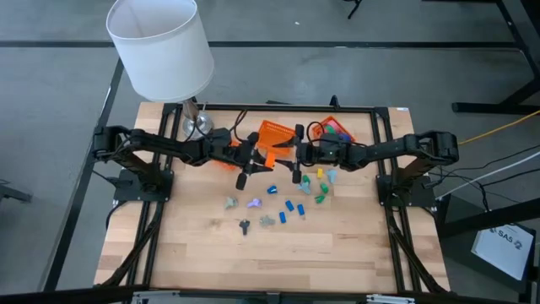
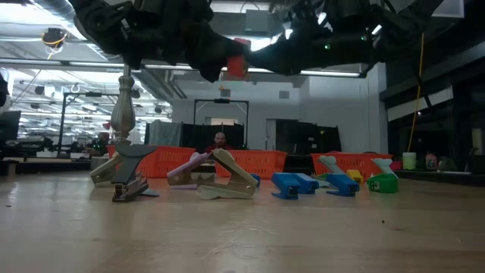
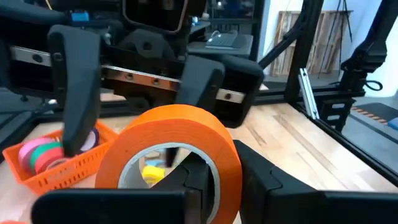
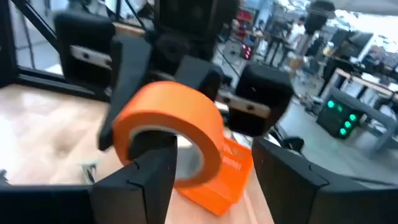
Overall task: Pick and place Stapler, Stapler remover, tape
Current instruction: Put the orange tape into the right orange bin
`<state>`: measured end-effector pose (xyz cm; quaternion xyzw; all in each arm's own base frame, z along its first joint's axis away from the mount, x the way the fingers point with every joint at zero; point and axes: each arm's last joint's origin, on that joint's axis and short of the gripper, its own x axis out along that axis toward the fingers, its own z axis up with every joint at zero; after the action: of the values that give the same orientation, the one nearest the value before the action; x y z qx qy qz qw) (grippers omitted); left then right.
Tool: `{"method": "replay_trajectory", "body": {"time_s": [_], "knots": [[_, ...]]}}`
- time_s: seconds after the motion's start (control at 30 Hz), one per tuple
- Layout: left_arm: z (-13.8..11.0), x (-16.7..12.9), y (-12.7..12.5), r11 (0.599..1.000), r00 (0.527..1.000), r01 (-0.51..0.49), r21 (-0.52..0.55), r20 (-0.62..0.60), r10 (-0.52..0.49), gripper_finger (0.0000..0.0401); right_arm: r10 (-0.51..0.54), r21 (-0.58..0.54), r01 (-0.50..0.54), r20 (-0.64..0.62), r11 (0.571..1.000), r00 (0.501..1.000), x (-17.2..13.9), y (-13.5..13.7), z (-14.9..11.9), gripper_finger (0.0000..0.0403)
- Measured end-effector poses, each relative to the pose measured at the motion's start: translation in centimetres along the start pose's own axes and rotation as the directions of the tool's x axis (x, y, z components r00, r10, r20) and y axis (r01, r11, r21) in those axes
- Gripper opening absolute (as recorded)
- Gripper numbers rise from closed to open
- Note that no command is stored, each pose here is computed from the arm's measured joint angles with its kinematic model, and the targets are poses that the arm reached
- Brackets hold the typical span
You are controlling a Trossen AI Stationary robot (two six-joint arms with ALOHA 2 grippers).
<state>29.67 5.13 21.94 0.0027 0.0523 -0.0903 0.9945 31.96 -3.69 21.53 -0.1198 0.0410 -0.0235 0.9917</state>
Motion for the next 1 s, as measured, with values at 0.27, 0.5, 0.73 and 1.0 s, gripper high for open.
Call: {"method": "replay_trajectory", "body": {"time_s": [0.27,0.5,0.73,1.0], "knots": [[-0.2,0.7,-0.1,1.000,0.999,0.006,0.013,0.052,-0.007,0.0047,0.003,-0.001,-0.003,0.027,1.000,1.000,0.0,0.0,0.2,0.0202],[-0.5,1.0,0.1,1.000,0.997,-0.003,0.005,0.074,0.002,0.0052,0.007,-0.001,-0.007,0.022,1.000,1.000,0.0,0.0,0.2,0.0105],[-0.6,1.0,0.3,0.995,0.994,-0.093,-0.036,0.055,0.095,0.0068,0.003,-0.011,-0.003,-0.033,1.000,0.999,0.0,0.0,-0.3,0.0040],[-1.4,0.7,1.3,0.985,0.987,-0.159,-0.064,-0.020,0.158,0.0115,-0.069,0.023,0.073,-0.154,0.997,0.986,-0.7,-0.2,-0.5,0.0043]]}}
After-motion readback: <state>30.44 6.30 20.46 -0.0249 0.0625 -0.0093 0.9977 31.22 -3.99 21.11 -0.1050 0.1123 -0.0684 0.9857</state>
